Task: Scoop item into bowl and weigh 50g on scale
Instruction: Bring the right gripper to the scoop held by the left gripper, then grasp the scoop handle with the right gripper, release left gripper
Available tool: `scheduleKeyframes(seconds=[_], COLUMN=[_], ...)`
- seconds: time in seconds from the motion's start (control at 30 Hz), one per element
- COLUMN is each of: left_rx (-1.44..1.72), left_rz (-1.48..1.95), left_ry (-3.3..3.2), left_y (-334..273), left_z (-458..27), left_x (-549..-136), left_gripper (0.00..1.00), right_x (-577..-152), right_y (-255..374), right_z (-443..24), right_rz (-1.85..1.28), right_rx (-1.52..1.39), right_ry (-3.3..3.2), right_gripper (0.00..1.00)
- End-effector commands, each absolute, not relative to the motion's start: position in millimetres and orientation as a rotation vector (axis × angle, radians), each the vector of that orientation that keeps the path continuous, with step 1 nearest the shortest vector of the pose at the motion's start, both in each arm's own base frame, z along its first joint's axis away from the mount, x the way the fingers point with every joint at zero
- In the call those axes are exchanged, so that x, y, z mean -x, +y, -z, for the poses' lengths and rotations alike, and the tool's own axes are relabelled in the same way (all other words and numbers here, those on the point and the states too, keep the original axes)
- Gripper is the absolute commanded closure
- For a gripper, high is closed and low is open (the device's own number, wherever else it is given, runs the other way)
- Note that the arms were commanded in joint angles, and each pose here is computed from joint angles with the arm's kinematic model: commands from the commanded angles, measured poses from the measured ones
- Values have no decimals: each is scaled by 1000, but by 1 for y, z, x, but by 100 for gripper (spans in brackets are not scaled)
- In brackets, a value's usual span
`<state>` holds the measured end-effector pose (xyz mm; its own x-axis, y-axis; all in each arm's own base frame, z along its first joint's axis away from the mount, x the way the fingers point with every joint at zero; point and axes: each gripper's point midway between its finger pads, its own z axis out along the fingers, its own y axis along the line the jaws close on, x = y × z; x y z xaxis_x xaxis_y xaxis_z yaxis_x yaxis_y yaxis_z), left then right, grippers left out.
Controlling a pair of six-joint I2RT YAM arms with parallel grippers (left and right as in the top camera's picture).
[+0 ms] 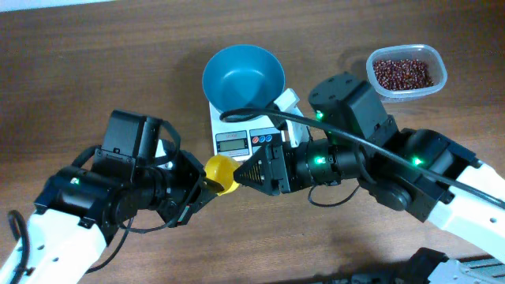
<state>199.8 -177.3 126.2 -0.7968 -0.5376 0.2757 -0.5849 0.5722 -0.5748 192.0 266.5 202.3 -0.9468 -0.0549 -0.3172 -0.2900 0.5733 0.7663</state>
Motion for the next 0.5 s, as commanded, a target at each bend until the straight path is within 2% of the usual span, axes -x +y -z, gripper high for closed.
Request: scheduleKeyframes(seconds=[0.0, 0.07, 0.17, 0.27, 0.47], left_rx=[-971, -970, -970, -967, -946], left_rz=[-1046, -1046, -1046, -1049, -1053], left_ry=[-2704, -2704, -2704, -2701, -2709], left_y=[-180, -180, -180, -181, -181], left_z=[-128, -128, -128, -129, -129], left_x=[-198, -198, -198, -198, -197], left_gripper=[100, 100, 100, 100, 100], right_x=[-195, -194, -188, -188, -188], right_y=[268, 269, 272, 272, 272], right_z=[-200, -196, -199, -200, -200], right_rz=[-1304, -1307, -1361, -1361, -1361], right_rx=[229, 227, 257, 257, 257], right_ry=[2573, 2591, 2596, 2596, 2596], right_gripper=[63, 73, 76, 84, 88])
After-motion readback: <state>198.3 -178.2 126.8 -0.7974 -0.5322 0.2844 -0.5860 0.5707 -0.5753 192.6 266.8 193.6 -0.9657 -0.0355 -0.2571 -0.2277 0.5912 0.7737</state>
